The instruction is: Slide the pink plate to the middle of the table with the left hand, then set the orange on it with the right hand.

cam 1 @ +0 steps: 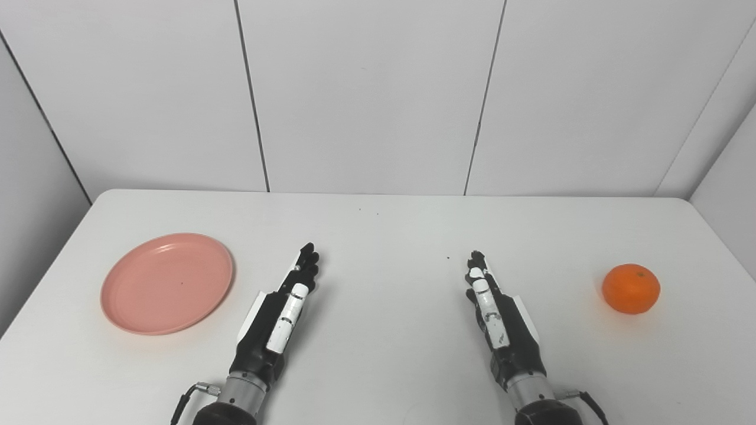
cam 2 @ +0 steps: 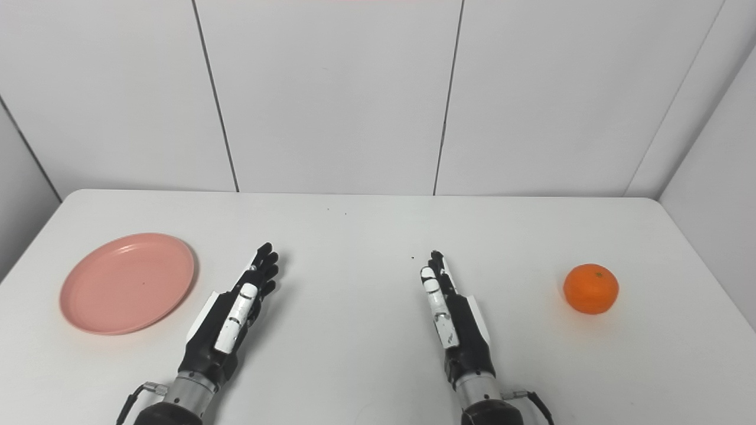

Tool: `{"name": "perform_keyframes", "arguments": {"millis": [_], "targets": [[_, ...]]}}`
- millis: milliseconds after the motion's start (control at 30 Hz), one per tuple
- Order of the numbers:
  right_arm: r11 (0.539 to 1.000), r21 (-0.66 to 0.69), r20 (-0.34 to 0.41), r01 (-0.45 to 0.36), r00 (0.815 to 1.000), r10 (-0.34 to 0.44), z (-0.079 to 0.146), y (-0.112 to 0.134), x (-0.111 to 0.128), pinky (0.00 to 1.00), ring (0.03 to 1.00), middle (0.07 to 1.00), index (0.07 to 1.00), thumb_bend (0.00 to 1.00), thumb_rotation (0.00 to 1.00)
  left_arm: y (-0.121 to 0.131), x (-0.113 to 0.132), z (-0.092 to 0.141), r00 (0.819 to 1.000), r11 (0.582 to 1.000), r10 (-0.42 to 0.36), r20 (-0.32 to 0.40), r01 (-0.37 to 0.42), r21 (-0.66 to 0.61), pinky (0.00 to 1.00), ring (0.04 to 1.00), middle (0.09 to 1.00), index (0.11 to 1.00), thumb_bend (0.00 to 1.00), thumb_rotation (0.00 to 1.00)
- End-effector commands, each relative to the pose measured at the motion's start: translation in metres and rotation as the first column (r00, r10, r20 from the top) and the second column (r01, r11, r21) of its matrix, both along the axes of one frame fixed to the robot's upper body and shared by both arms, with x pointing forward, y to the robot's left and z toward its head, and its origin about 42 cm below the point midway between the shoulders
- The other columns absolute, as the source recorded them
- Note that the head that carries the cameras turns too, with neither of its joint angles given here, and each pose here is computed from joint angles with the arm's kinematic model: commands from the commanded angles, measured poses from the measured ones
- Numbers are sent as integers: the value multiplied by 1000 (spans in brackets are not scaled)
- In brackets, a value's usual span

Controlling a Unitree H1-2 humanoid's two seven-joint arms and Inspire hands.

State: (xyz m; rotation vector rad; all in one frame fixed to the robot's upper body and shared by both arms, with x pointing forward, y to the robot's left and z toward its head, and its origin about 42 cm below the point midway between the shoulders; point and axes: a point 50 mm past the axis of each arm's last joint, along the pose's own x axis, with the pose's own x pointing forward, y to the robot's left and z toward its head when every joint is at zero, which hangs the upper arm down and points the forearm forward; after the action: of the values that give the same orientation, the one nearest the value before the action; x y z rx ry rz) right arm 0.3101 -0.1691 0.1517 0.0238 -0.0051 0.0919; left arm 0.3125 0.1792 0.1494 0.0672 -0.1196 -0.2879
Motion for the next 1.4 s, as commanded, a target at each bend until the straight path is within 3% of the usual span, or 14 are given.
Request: {"name": "perform_keyframes", "arguments": {"millis": [0, 300, 933, 1367], "targets": [[1000, 6, 87, -12, 996, 12, 16, 1, 3, 1000, 1000, 1000, 1000, 256, 1000, -5, 3, 15, 998, 1000, -6, 60, 7, -17, 1000, 1000, 1000, 1000, 474, 1000], [999, 4, 82, -36, 996, 36, 15, -4, 3, 1000, 1000, 1000, 1000, 260, 1000, -10, 4, 12, 998, 999, -14, 62, 16, -39, 1000, 1000, 1000, 1000, 456, 1000], [997, 3, 101, -75, 992, 74, 5, -47, -1, 1000, 1000, 1000, 1000, 252, 1000, -61, 3, 1, 999, 999, -13, 33, 14, -30, 1000, 1000, 1000, 1000, 400, 1000], [997, -10, 97, -82, 992, 82, 5, -48, -2, 1000, 1000, 1000, 1000, 264, 1000, -63, 3, 0, 1000, 1000, -12, 19, 12, -11, 1000, 1000, 1000, 1000, 425, 1000]]}}
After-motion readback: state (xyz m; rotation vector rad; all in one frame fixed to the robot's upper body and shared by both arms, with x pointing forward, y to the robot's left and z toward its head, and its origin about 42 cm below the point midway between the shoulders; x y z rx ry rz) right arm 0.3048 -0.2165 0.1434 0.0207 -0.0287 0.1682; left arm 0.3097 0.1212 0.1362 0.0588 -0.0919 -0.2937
